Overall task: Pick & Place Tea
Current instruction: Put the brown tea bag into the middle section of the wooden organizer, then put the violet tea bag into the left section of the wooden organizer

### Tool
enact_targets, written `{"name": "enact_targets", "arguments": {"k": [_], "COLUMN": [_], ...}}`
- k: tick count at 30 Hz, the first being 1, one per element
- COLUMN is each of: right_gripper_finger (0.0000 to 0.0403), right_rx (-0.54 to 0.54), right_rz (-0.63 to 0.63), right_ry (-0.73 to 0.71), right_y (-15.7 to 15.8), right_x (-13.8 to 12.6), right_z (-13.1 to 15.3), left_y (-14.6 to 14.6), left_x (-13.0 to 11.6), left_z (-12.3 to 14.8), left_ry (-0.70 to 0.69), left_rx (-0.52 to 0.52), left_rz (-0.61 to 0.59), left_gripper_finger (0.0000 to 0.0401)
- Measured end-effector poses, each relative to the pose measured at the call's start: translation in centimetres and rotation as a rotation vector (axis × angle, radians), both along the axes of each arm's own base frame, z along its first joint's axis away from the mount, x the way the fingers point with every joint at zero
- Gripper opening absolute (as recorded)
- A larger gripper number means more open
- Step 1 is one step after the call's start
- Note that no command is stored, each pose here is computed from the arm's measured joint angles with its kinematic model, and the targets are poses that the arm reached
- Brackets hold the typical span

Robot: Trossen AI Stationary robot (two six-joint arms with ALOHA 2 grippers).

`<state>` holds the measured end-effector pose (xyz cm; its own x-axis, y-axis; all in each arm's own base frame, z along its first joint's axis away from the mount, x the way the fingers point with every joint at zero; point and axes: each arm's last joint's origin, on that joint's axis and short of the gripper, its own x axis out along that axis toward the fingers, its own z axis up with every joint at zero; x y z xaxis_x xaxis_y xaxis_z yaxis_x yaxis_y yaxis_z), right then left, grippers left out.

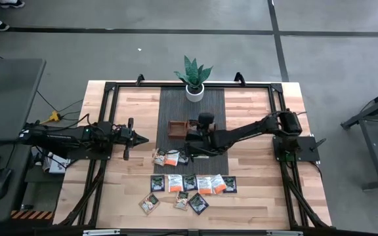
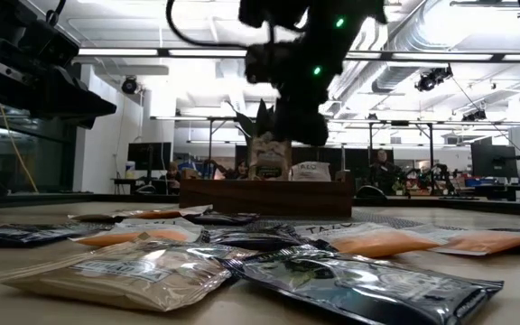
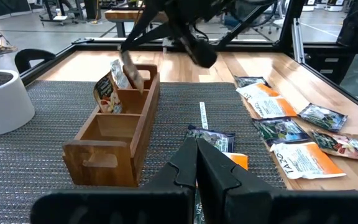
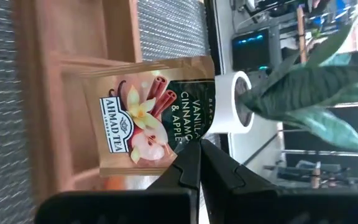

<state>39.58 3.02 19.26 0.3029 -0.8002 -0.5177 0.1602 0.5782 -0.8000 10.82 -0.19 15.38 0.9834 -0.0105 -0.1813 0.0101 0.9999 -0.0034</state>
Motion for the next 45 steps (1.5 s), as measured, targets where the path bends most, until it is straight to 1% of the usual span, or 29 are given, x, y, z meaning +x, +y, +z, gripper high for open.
{"name": "enact_targets", "arguments": {"k": [4, 6, 13, 17, 25, 28, 32, 36, 39, 42, 45], "right_gripper_finger": [0.0, 0.0, 0.0, 0.0, 0.0003, 0.0022, 0.0066, 0.0116, 0.0145, 0.0162, 0.0169], "right_rx": [-0.038, -0.058, -0.077, -0.076, -0.012, 0.02, 0.04, 0.01, -0.016, -0.023, -0.021], "right_rz": [0.012, -0.006, -0.024, -0.026, -0.003, 0.013, 0.018, 0.006, -0.004, -0.004, -0.002], "right_ry": [0.032, 0.034, 0.078, 0.085, 0.091, 0.101, 0.1, 0.099, 0.105, 0.105, 0.112], "right_y": [-0.9, -1.3, -2.2, -2.4, -2.4, -2.4, -2.3, -2.4, -2.4, -2.3, -2.1], "right_x": [0.9, 1.1, 1.4, 1.6, 1.7, 1.7, 1.7, 1.7, 1.6, 1.6, 1.4], "right_z": [-1.2, -1.5, -2.9, -3.7, -4.1, -4.2, -4.2, -4.1, -4.1, -4.1, -4.0], "left_y": [0.0, 0.0, 0.0, 0.0, 0.0, 0.0, 0.0, 0.0, 0.0, 0.0, 0.0], "left_x": [0.0, 0.0, 0.0, 0.0, 0.0, 0.0, 0.0, 0.0, 0.0, 0.0, 0.0], "left_z": [0.0, 0.0, 0.0, 0.0, 0.0, 0.0, 0.0, 0.0, 0.0, 0.0, 0.0], "left_ry": [0.0, 0.0, 0.0, 0.0, -0.001, 0.0, 0.0, 0.0, 0.0, 0.0, 0.0], "left_rx": [0.0, 0.0, 0.0, 0.0, 0.0, 0.0, 0.0, 0.0, 0.0, 0.0, 0.0], "left_rz": [0.0, 0.0, 0.0, 0.0, 0.0, 0.0, 0.0, 0.001, 0.001, 0.001, 0.001], "left_gripper_finger": [0.0001, 0.0001, 0.0001, 0.0001, 0.0001, 0.0001, 0.0001, 0.0001, 0.0001, 0.0001, 0.0001]}}
